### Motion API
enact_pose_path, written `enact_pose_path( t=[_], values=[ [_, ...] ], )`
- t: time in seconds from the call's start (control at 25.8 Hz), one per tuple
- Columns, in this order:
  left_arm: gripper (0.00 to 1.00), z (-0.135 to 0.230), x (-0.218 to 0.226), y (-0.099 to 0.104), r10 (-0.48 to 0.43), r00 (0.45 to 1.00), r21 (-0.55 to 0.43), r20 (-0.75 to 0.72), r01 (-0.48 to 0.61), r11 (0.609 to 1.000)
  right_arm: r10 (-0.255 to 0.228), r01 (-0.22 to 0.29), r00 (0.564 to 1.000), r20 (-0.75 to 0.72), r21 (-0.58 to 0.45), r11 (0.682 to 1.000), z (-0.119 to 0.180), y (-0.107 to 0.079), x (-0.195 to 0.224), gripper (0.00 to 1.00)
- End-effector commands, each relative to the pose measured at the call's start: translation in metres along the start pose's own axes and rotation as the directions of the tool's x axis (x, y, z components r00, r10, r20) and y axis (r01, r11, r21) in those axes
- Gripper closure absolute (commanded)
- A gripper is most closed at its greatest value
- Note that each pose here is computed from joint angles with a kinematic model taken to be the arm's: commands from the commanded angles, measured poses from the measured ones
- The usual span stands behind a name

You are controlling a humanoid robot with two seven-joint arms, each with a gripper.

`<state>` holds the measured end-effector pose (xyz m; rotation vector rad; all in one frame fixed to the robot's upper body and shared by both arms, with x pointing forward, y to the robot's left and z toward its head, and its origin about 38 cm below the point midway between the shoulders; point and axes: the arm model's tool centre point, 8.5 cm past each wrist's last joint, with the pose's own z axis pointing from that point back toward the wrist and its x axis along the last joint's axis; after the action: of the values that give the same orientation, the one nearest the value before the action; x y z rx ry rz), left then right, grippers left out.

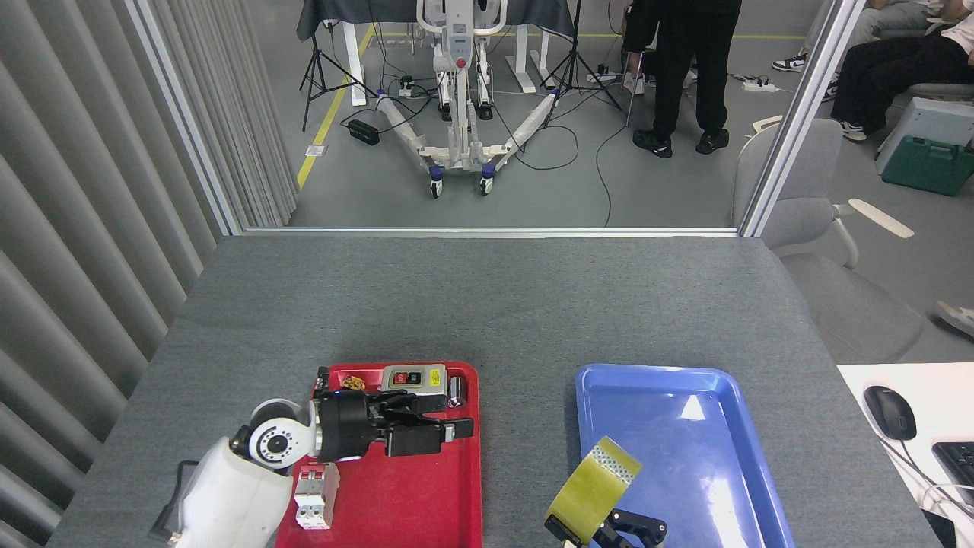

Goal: Place and move tape with both arms

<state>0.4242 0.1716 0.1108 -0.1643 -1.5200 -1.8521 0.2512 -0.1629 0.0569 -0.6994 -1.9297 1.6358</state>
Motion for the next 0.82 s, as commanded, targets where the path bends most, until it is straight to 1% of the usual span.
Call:
enact_pose_path(
  t=[0.0,0.04,0.08,0.12,0.16,0.19,0.23,0.27,0.31,0.35,0.39,0.43,0.5,0.54,0.58,0.62,0.66,0.7,0.74,0.78],
  values=[
    [0.01,0.050,-0.019,-0.025,0.069,0.986,0.125,-0.149,-0.050,0.991,0.022,-0.021,0.997,-0.079,0.010,1.000,0.005,0.000,-0.012,0.85],
    [0.01,0.063,-0.020,-0.033,0.077,0.976,0.199,-0.203,-0.036,0.979,0.043,-0.041,0.989,-0.143,0.016,0.999,0.006,0.000,-0.019,0.85],
    [0.01,0.074,-0.016,-0.037,0.061,0.963,0.276,-0.263,0.015,0.961,0.075,-0.070,0.970,-0.232,0.028,0.997,0.006,-0.001,-0.030,0.85],
    [0.01,0.085,-0.009,-0.041,0.035,0.942,0.343,-0.333,0.087,0.935,0.111,-0.096,0.934,-0.339,0.063,0.993,0.008,0.000,-0.043,0.84],
    [0.01,0.098,-0.001,-0.046,0.018,0.909,0.412,-0.416,0.171,0.895,0.147,-0.108,0.885,-0.441,0.111,0.988,0.009,0.000,-0.056,0.84],
    [0.01,0.111,0.008,-0.053,0.000,0.868,0.459,-0.496,0.262,0.849,0.175,-0.111,0.832,-0.527,0.151,0.982,0.005,-0.005,-0.072,0.84],
    [0.01,0.122,0.016,-0.059,-0.008,0.825,0.488,-0.565,0.341,0.803,0.191,-0.094,0.784,-0.590,0.192,0.977,0.002,-0.008,-0.084,0.82],
    [0.01,0.132,0.019,-0.069,0.006,0.790,0.511,-0.613,0.391,0.765,0.199,-0.067,0.749,-0.632,0.226,0.972,-0.002,-0.009,-0.092,0.80],
    [0.01,0.137,0.019,-0.078,0.012,0.764,0.516,-0.645,0.424,0.744,0.202,-0.035,0.728,-0.655,0.258,0.965,-0.005,-0.010,-0.097,0.78],
    [0.01,0.137,0.019,-0.083,0.010,0.753,0.512,-0.658,0.439,0.738,0.204,-0.003,0.709,-0.675,0.286,0.958,-0.006,-0.010,-0.102,0.77],
    [0.01,0.136,0.017,-0.088,-0.008,0.739,0.484,-0.673,0.449,0.751,0.210,0.023,0.697,-0.686,0.314,0.949,-0.006,-0.011,-0.107,0.77],
    [0.01,0.132,0.015,-0.093,-0.047,0.715,0.434,-0.698,0.474,0.766,0.215,0.045,0.684,-0.697,0.334,0.941,-0.006,-0.013,-0.113,0.78],
    [0.01,0.120,0.012,-0.105,-0.167,0.629,0.285,-0.759,0.551,0.784,0.221,0.088,0.653,-0.725,0.362,0.928,-0.007,-0.013,-0.124,0.78],
    [0.01,0.115,0.012,-0.108,-0.214,0.585,0.223,-0.782,0.584,0.781,0.222,0.107,0.639,-0.736,0.371,0.922,-0.007,-0.011,-0.128,0.78],
    [0.01,0.112,0.012,-0.109,-0.239,0.551,0.181,-0.800,0.601,0.779,0.223,0.118,0.631,-0.743,0.375,0.920,-0.008,-0.011,-0.131,0.78],
    [0.01,0.111,0.010,-0.111,-0.225,0.542,0.173,-0.810,0.587,0.791,0.213,0.137,0.627,-0.749,0.376,0.916,-0.010,-0.012,-0.133,0.78],
    [0.01,0.113,0.006,-0.111,-0.197,0.535,0.169,-0.821,0.558,0.812,0.195,0.175,0.623,-0.757,0.377,0.910,-0.012,-0.012,-0.135,0.80],
    [0.01,0.117,0.000,-0.111,-0.160,0.533,0.172,-0.831,0.520,0.837,0.170,0.231,0.615,-0.770,0.382,0.895,-0.013,-0.010,-0.137,0.80],
    [0.01,0.125,-0.005,-0.113,-0.101,0.531,0.191,-0.841,0.467,0.864,0.149,0.295,0.605,-0.782,0.394,0.870,-0.015,-0.006,-0.138,0.82],
    [0.01,0.130,-0.009,-0.114,-0.043,0.532,0.215,-0.845,0.414,0.884,0.145,0.344,0.592,-0.793,0.411,0.844,-0.016,-0.004,-0.140,0.84]
  ],
)
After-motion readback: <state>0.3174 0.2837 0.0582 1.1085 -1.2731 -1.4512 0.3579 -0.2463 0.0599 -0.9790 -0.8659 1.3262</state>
